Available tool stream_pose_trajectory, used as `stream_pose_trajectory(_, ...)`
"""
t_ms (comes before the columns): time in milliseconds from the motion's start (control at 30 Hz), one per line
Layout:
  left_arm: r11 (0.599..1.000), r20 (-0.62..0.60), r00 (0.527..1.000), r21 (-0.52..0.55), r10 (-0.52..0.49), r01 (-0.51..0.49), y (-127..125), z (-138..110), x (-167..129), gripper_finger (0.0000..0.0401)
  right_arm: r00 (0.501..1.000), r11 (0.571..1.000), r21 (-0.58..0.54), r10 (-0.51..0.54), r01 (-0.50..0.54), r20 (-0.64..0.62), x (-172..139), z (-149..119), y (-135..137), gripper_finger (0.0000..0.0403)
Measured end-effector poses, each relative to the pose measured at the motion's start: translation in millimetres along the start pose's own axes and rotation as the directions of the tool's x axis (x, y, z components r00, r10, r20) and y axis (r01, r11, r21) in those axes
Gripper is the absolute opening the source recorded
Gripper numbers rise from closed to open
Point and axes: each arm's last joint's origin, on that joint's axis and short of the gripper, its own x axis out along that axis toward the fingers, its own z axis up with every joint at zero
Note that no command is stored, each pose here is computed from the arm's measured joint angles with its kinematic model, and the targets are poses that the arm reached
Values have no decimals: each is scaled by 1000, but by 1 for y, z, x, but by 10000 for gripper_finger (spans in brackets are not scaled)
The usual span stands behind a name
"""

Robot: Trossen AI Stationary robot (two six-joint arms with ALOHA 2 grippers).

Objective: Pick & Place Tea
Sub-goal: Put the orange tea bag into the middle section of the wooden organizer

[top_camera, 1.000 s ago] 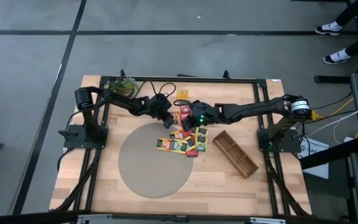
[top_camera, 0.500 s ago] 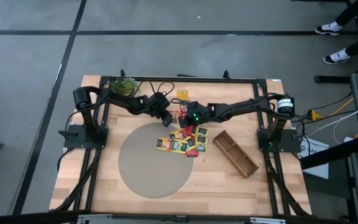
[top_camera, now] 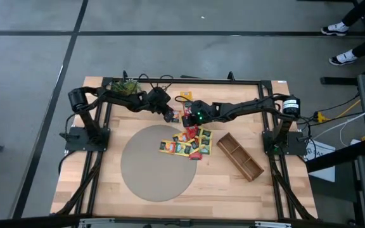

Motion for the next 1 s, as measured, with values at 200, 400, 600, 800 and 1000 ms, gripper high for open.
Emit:
stream_pose_trajectory(200, 998, -80, 996, -48, -32, 28, 6, -16, 23, 2, 1000, 1000, 2, 7, -7, 5, 0, 1, 1, 94)
stream_pose_trajectory(400, 995, -101, 994, -99, -41, 31, 8, -20, 28, 1, 1000, 998, 52, -26, 26, -7, 16, 0, -10, 94)
stream_pose_trajectory(600, 990, -100, 993, -133, -61, 48, 11, -19, 29, 2, 1000, 996, 85, -2, 3, -14, 30, 3, -18, 94)
stream_pose_trajectory(800, 980, -89, 994, -192, -69, 50, 11, -19, 29, 2, 995, 989, 132, 69, -60, -68, 43, 6, -25, 111)
stream_pose_trajectory(1000, 976, -88, 992, -204, -89, 70, 10, -19, 29, 2, 996, 989, 134, 67, -59, -56, 45, 8, -27, 140)
